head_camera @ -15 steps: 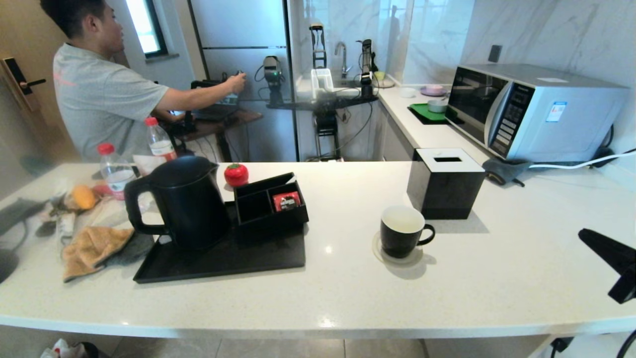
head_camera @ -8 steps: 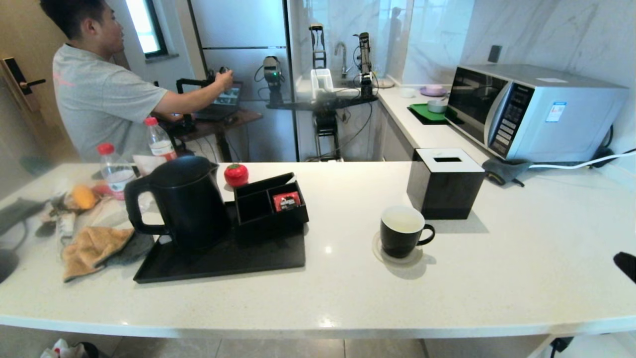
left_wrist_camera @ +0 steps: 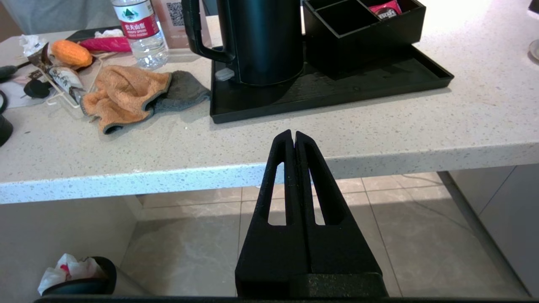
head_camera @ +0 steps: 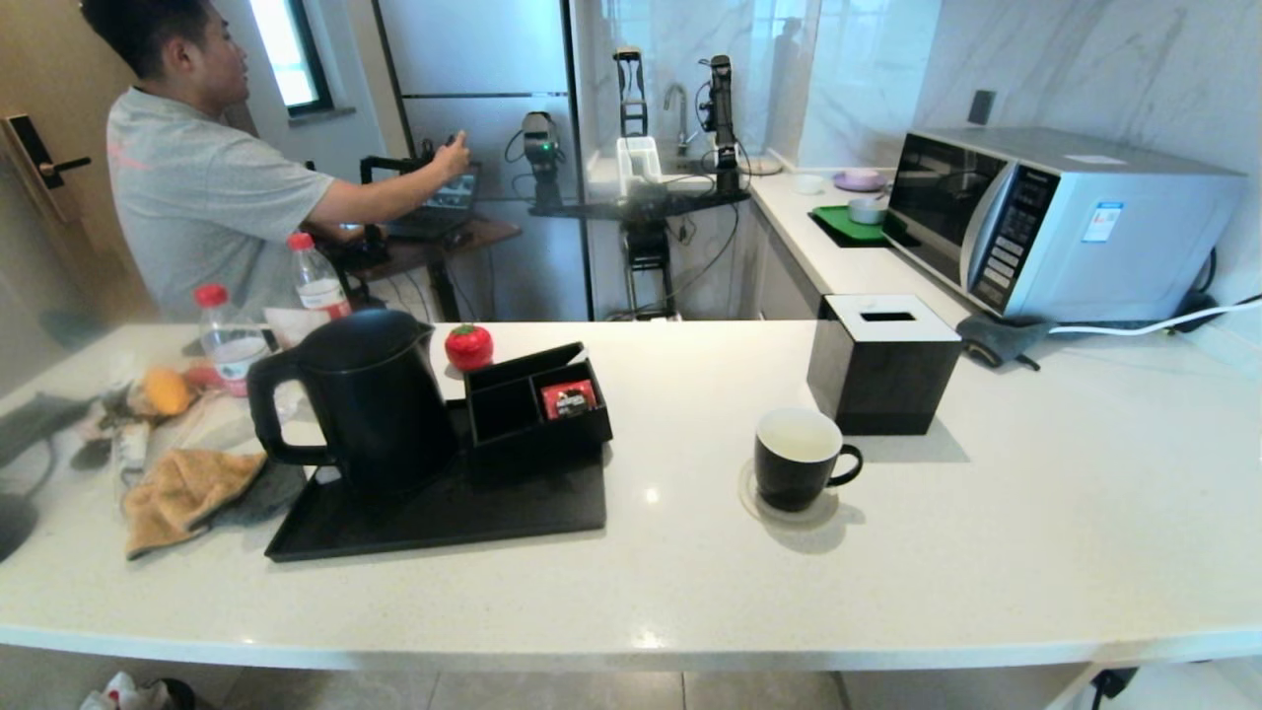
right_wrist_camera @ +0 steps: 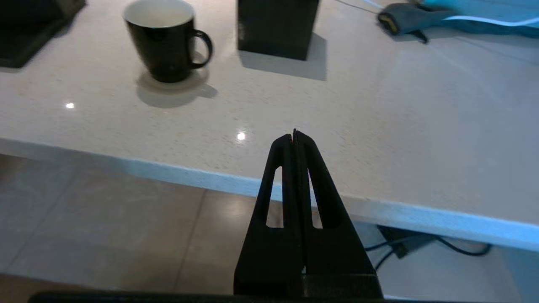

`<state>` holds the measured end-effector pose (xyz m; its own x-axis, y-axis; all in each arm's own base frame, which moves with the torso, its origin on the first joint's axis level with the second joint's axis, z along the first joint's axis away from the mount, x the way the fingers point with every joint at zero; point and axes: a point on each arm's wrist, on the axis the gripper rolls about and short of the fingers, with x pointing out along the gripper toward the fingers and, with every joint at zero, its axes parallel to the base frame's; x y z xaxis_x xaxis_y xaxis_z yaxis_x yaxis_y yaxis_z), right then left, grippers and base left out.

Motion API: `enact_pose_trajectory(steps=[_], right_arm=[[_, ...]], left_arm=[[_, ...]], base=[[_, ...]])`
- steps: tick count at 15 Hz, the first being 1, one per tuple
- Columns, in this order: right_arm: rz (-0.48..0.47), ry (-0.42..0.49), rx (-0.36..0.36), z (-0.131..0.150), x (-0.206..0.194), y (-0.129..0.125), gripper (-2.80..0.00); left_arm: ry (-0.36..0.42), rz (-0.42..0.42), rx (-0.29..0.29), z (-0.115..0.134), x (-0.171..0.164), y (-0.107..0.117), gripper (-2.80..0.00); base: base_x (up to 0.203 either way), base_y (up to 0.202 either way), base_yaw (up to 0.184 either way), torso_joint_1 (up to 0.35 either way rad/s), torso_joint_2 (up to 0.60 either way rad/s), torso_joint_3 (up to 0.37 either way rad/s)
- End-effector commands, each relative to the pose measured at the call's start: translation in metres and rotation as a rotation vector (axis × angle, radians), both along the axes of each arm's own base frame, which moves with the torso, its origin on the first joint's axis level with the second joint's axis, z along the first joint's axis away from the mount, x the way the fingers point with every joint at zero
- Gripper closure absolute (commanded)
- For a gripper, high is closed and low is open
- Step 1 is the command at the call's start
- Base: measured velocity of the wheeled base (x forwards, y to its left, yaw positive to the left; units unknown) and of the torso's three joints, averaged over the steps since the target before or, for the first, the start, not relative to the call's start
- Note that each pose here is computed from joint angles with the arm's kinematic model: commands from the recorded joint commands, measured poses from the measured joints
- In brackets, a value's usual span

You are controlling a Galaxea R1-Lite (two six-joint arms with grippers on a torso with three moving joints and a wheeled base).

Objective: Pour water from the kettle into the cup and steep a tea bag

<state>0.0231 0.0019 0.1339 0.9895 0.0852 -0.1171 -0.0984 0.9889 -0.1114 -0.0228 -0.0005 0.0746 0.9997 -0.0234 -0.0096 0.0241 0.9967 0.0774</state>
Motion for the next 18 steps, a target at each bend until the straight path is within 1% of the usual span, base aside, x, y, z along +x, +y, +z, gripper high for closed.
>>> enact_pose_trajectory(steps=[1, 4, 6, 7, 9, 10, 12, 18], right_arm=[[-0.009, -0.076, -0.011, -0.010, -0.019, 0.000, 0.00], [-0.018, -0.093, -0.028, -0.036, -0.046, 0.000, 0.00], [-0.030, -0.018, -0.053, -0.055, -0.053, -0.001, 0.00], [-0.032, 0.002, -0.050, -0.057, -0.054, -0.001, 0.00], [-0.045, 0.011, 0.029, -0.057, -0.054, -0.001, 0.00], [-0.063, 0.010, 0.052, -0.057, -0.053, -0.001, 0.00], [-0.062, 0.005, 0.039, -0.058, -0.053, -0.001, 0.00], [-0.064, -0.018, 0.037, -0.058, -0.051, -0.001, 0.00]], left_arm=[[0.000, 0.000, 0.001, 0.000, 0.000, 0.000, 0.00], [0.000, 0.000, 0.002, 0.000, 0.000, 0.000, 0.00], [0.000, 0.000, 0.001, 0.000, 0.000, 0.000, 0.00], [0.000, 0.000, 0.001, 0.000, 0.000, 0.000, 0.00], [0.000, 0.000, 0.001, 0.000, 0.000, 0.000, 0.00], [0.000, 0.000, 0.001, 0.000, 0.000, 0.000, 0.00], [0.000, 0.000, 0.001, 0.000, 0.000, 0.000, 0.00], [0.000, 0.001, 0.001, 0.000, 0.000, 0.000, 0.00]], base=[[0.000, 0.000, 0.000, 0.000, 0.00, 0.000], [0.000, 0.000, 0.000, 0.000, 0.00, 0.000], [0.000, 0.000, 0.000, 0.000, 0.00, 0.000], [0.000, 0.000, 0.000, 0.000, 0.00, 0.000], [0.000, 0.000, 0.000, 0.000, 0.00, 0.000], [0.000, 0.000, 0.000, 0.000, 0.00, 0.000], [0.000, 0.000, 0.000, 0.000, 0.00, 0.000], [0.000, 0.000, 0.000, 0.000, 0.00, 0.000]])
